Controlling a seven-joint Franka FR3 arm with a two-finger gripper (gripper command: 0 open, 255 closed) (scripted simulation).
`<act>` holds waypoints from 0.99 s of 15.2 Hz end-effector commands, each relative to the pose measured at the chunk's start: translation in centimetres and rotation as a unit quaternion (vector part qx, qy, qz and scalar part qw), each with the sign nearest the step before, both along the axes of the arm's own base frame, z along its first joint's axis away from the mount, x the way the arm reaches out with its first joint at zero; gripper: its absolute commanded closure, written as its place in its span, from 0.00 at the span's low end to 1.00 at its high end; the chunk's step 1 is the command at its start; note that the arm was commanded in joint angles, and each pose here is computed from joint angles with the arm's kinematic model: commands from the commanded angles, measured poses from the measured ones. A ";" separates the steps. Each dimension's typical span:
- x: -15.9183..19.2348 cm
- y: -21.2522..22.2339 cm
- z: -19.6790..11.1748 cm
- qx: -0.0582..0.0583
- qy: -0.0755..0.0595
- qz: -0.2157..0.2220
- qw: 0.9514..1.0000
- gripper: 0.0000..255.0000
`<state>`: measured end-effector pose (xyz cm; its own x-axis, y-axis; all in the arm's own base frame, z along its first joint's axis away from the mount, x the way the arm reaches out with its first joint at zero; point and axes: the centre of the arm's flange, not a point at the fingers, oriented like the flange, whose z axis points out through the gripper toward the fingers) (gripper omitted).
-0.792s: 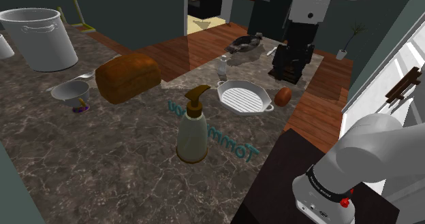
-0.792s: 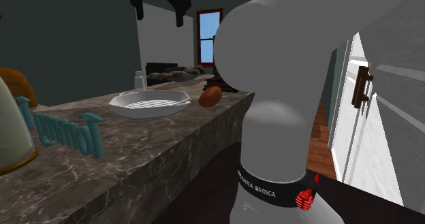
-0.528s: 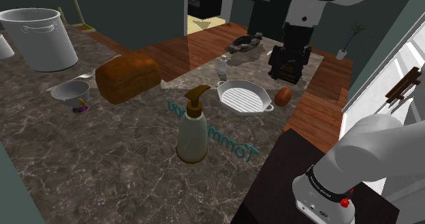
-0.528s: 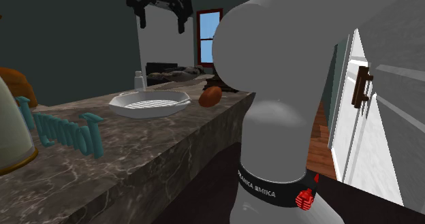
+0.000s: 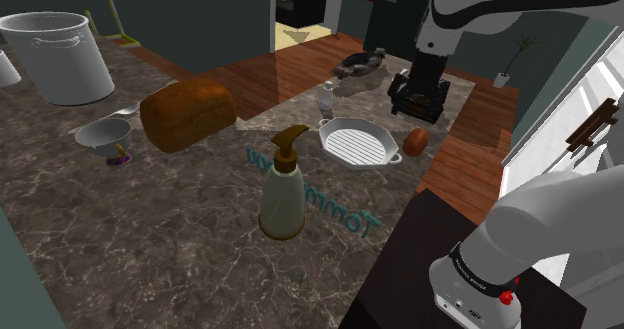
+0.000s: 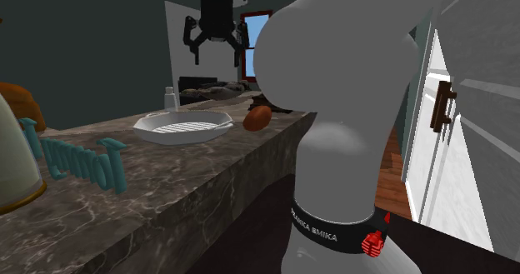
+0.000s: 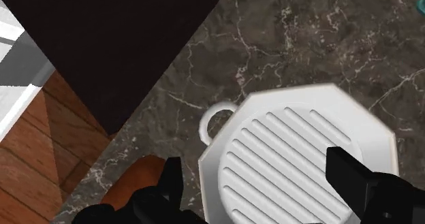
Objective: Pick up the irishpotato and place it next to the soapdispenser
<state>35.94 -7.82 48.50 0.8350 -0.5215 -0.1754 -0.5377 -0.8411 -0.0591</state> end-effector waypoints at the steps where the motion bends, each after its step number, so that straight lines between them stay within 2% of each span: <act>1: 0.5 -2.1 -1.3 -0.003 -0.003 -0.044 0.999 0.00; 4: 1.1 -5.5 -3.2 -0.006 -0.006 -0.108 0.994 0.00; 8: 1.2 -10.1 -5.7 -0.011 -0.011 -0.192 0.981 0.00; 11: 0.7 -13.5 -7.5 -0.015 -0.015 -0.254 0.967 0.00; 15: -0.5 -18.0 -10.0 -0.019 -0.019 -0.335 0.942 0.00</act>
<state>35.64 -24.53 39.30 0.3637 -0.9228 -0.1270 -0.9314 -0.3583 -0.0640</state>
